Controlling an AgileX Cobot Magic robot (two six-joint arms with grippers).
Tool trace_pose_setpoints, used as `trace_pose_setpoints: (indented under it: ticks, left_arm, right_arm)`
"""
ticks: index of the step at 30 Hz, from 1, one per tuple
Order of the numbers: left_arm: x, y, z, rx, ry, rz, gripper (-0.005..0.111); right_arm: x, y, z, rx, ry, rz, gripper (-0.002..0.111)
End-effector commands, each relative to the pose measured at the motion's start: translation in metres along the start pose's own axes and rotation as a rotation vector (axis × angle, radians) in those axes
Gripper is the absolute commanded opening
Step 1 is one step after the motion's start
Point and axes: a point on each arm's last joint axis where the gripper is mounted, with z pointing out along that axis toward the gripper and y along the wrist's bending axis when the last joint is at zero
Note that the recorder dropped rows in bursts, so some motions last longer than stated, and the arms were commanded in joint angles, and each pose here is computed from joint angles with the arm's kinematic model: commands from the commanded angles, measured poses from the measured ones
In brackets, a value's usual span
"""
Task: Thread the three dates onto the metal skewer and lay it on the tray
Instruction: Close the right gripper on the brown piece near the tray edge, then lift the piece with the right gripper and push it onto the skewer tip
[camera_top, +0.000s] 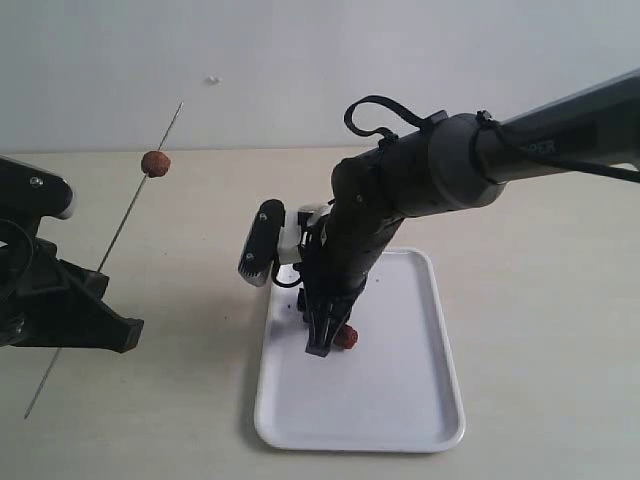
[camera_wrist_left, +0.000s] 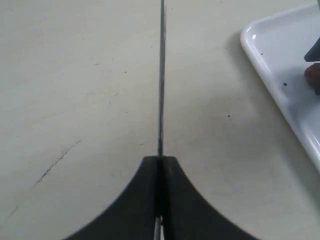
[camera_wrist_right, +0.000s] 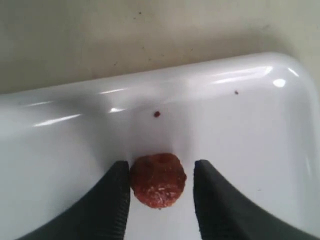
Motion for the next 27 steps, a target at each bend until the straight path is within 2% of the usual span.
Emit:
trace_pose_setpoints:
  ticks: [1,20,24,27]
  left_arm:
    - [0.000,0.002,-0.001,-0.009,-0.002,-0.006,0.000]
    - [0.000,0.001,-0.001,-0.001,-0.003,-0.006,0.000]
    - [0.000,0.001,-0.001,-0.001,-0.003,-0.006,0.000]
    - [0.000,0.001,-0.001,0.003,-0.003,-0.006,0.000]
  right_arm:
    - [0.004,0.003,0.006,-0.023,0.035,0.001,0.038]
    - [0.003,0.003,0.006,-0.014,0.024,0.066,0.034]
    - [0.000,0.000,0.004,0.001,0.005,0.157,0.034]
    - [-0.010,-0.009,-0.007,0.028,-0.039,0.356,0.031]
